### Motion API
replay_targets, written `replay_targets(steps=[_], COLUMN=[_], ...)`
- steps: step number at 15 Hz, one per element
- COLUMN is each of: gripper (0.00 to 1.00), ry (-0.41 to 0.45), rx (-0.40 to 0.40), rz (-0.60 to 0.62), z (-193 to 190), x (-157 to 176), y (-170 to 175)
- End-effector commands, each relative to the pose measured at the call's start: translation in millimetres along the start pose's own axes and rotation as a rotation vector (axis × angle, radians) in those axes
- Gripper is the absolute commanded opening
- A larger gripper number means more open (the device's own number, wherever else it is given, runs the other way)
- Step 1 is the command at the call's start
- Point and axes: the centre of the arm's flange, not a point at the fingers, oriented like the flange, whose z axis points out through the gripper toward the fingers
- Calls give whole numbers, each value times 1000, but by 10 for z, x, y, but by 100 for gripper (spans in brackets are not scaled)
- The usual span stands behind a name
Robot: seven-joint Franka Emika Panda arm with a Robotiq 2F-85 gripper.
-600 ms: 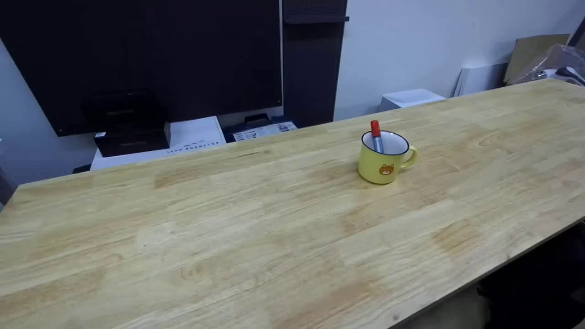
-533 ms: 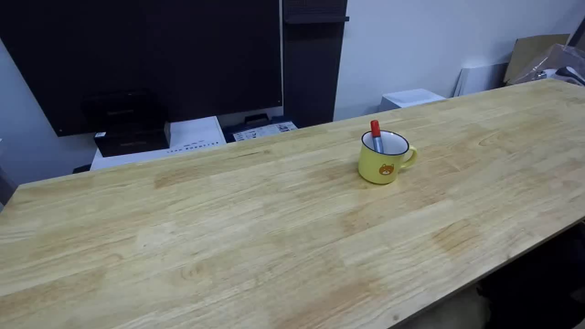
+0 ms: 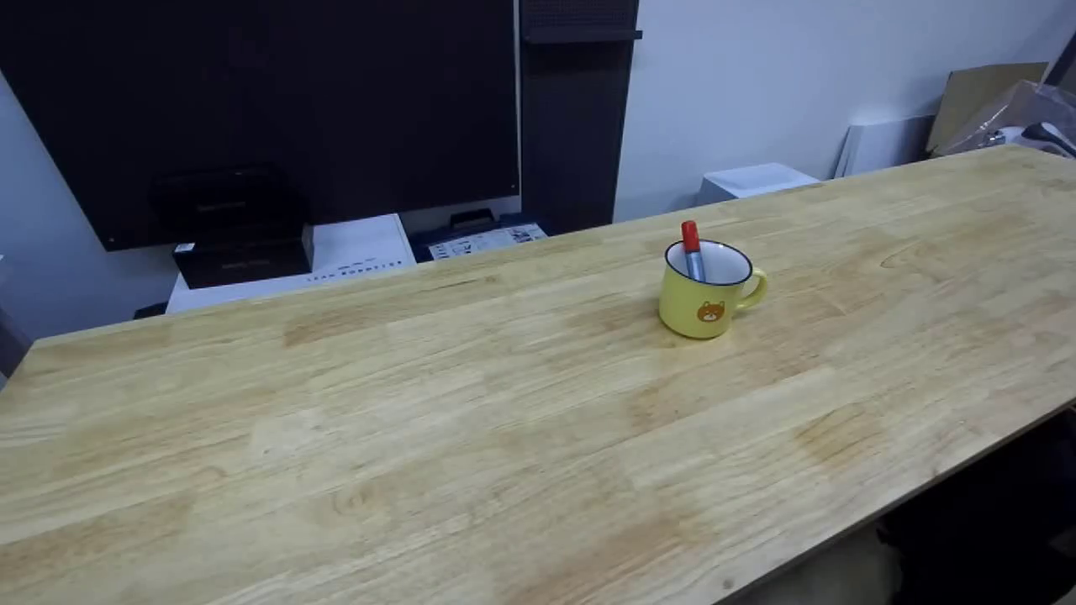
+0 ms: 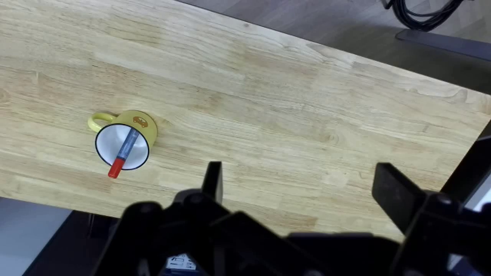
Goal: Take the red marker out of the yellow mug
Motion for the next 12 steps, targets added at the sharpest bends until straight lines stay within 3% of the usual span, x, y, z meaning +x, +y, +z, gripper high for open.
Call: replay_targets(steps=[1,3,6,9,12], gripper=[100,100,100,100,100], ry=[0,9,37,27,-33], rx=[0,-19,-76,-137,-144], rz=[0,20,120,255,410], z=[0,-16,-44,-25,38], x=[0,3,51,94,66], y=[0,74,498,1187,1922])
